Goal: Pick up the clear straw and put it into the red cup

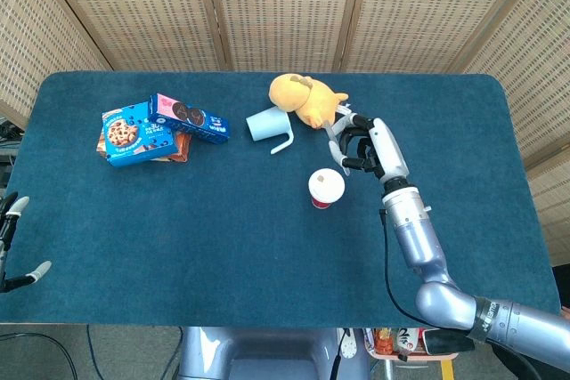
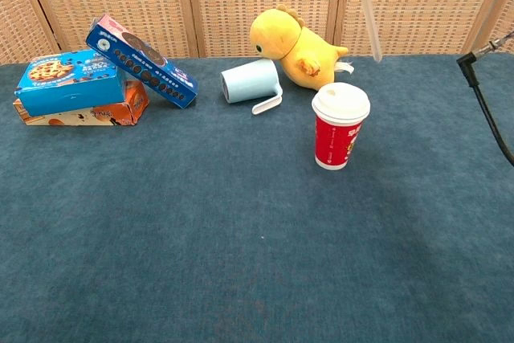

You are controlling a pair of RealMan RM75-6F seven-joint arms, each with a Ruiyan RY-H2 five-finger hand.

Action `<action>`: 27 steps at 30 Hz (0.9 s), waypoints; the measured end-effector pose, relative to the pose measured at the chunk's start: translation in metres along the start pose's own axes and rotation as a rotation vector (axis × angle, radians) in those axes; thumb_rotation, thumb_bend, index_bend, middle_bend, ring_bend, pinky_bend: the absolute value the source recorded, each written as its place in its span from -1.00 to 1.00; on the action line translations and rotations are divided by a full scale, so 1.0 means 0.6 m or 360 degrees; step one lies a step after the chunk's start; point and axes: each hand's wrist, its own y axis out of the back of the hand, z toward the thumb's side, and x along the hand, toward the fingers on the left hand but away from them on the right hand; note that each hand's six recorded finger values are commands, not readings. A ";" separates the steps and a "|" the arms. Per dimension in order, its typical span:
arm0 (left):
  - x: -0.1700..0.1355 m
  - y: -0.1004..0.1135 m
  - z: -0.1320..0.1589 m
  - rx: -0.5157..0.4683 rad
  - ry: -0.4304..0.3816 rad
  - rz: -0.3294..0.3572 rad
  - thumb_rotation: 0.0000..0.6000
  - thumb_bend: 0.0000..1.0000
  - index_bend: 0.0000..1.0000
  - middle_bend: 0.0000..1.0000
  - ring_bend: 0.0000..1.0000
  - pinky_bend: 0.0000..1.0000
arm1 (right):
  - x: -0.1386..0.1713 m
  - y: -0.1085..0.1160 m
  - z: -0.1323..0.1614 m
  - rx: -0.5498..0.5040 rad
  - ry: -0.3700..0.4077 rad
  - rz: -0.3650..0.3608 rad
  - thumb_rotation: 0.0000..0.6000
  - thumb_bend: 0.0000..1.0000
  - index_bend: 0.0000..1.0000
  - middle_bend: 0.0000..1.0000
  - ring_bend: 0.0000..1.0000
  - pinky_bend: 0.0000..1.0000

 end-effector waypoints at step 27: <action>0.006 0.021 0.022 0.0006 -0.0008 0.0015 1.00 -0.65 -1.00 -1.00 -1.00 -1.00 | -0.036 -0.078 0.004 -0.0122 0.0079 0.0073 1.00 0.08 0.55 0.55 0.17 0.69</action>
